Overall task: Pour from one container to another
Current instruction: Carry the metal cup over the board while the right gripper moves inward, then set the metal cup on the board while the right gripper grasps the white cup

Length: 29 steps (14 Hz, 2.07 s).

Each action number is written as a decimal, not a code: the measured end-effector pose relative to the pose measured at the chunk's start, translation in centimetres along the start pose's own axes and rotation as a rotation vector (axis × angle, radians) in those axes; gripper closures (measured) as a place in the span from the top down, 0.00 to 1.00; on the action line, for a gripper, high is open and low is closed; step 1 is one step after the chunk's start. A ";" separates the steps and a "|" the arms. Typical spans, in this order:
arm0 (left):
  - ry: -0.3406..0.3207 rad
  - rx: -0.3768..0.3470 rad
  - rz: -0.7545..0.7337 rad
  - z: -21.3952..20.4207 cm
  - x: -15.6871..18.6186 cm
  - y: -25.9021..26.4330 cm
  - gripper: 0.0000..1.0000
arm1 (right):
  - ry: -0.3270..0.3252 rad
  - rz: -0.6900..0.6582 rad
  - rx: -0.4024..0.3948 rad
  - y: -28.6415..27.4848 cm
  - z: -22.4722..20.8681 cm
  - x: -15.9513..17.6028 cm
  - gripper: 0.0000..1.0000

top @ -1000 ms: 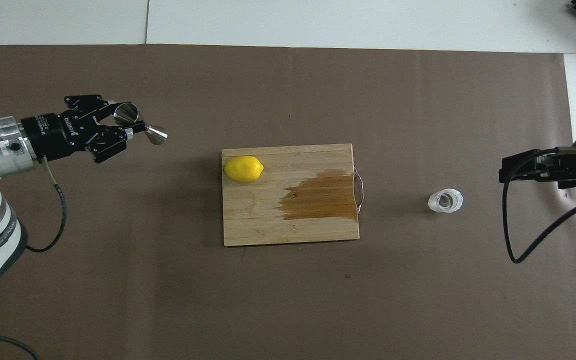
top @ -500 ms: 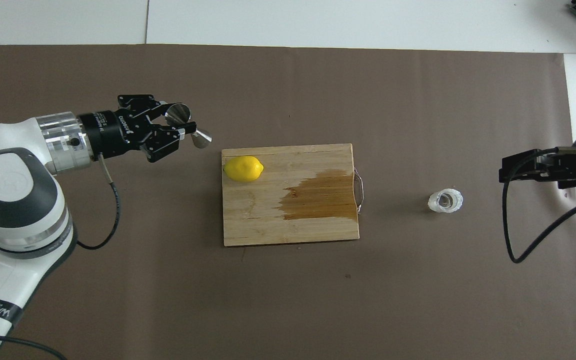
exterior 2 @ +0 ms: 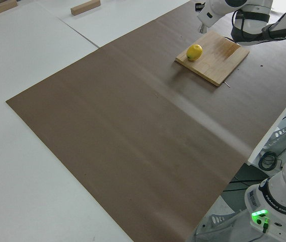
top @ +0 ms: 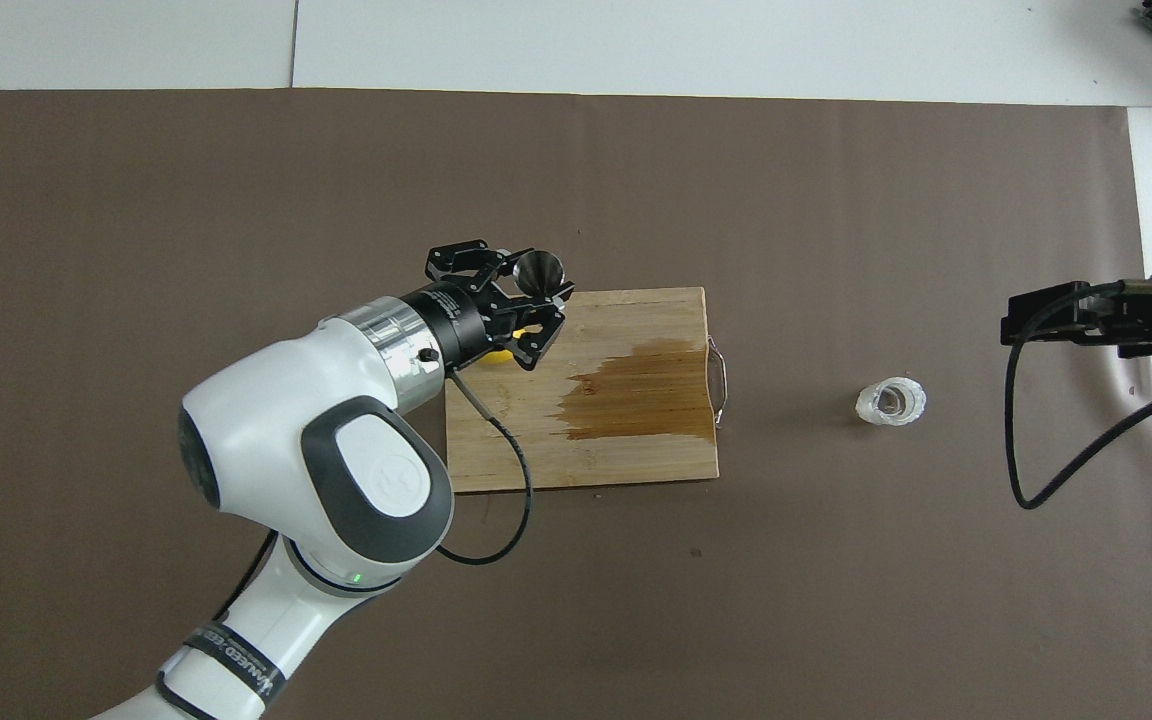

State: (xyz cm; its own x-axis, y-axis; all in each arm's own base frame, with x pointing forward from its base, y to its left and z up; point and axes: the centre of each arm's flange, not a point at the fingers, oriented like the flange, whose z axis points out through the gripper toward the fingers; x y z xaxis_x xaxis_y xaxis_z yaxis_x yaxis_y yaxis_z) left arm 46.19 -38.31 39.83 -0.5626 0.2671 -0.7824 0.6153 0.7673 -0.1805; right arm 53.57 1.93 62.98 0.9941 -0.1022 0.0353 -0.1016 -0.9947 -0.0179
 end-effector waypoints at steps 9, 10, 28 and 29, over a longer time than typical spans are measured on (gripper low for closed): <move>0.021 -0.012 -0.003 2.6 2.0 -4.6 0.50 | 0.001 -0.658 -0.001 1.8 6.0 -0.7 1.00; 0.028 -0.007 0.007 3.0 2.4 -5.1 0.50 | -0.005 -0.772 0.000 2.5 6.6 -0.8 1.00; -0.074 -0.002 0.122 -0.1 -2.0 -7.1 1.00 | 0.077 -1.793 0.295 6.9 28.0 0.9 1.00; -0.089 -0.007 0.173 -0.8 -2.7 -6.9 1.00 | 0.089 -1.796 0.310 6.9 28.8 0.5 1.00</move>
State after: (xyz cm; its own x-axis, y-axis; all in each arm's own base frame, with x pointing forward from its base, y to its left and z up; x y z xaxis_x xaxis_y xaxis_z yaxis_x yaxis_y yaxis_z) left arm 43.08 -43.84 43.66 -0.3979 0.3429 -0.8510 0.6945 0.7186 -0.0352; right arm 54.39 -4.58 34.09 -0.1272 0.9558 0.2651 0.9865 0.1497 -0.0661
